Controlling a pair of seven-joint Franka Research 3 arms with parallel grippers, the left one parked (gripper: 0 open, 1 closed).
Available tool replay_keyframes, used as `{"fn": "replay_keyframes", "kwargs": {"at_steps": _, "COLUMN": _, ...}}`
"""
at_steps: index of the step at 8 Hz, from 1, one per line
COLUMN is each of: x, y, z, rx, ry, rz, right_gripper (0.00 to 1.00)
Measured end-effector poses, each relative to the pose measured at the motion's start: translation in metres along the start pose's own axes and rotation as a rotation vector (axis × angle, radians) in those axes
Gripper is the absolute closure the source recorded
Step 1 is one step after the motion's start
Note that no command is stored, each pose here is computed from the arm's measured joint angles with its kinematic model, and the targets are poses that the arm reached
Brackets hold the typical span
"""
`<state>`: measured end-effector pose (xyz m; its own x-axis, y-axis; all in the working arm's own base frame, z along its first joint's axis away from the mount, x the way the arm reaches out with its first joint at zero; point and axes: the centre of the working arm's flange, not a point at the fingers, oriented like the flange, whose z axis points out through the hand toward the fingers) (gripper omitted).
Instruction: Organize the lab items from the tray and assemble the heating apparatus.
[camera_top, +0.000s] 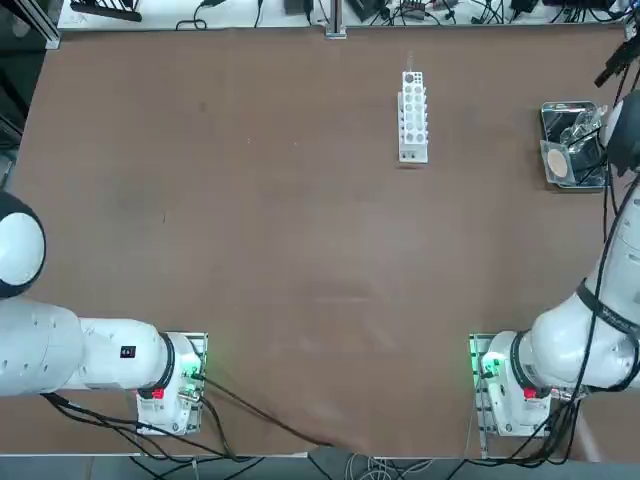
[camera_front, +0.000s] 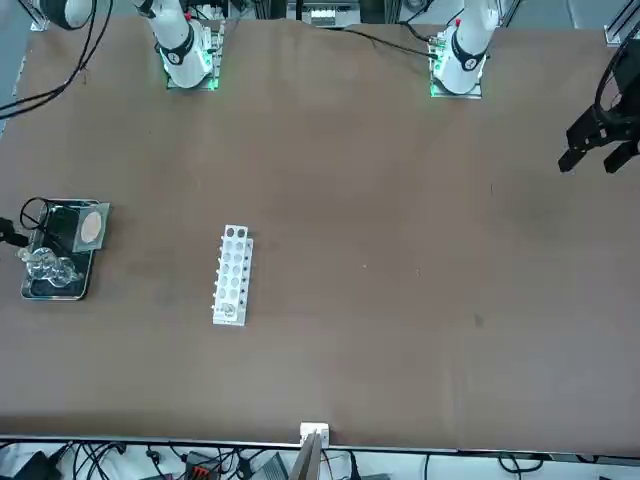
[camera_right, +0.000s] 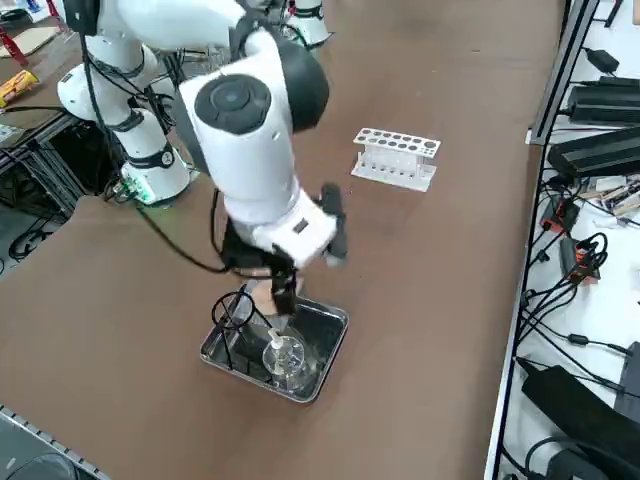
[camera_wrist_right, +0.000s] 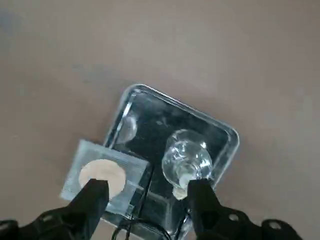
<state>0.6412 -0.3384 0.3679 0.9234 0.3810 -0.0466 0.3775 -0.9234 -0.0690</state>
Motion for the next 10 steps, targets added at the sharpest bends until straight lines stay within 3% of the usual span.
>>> {"fn": "replay_keyframes", "kwargs": {"at_steps": 3, "x": -0.006, "y": 0.017, "z": 0.035, "rx": -0.02, "ry": -0.029, "rz": 0.202, "right_gripper": 0.04}}
{"fn": "replay_keyframes", "kwargs": {"at_steps": 10, "x": -0.025, "y": 0.038, "z": 0.082, "rx": -0.04, "ry": -0.052, "rz": 0.26, "right_gripper": 0.05}}
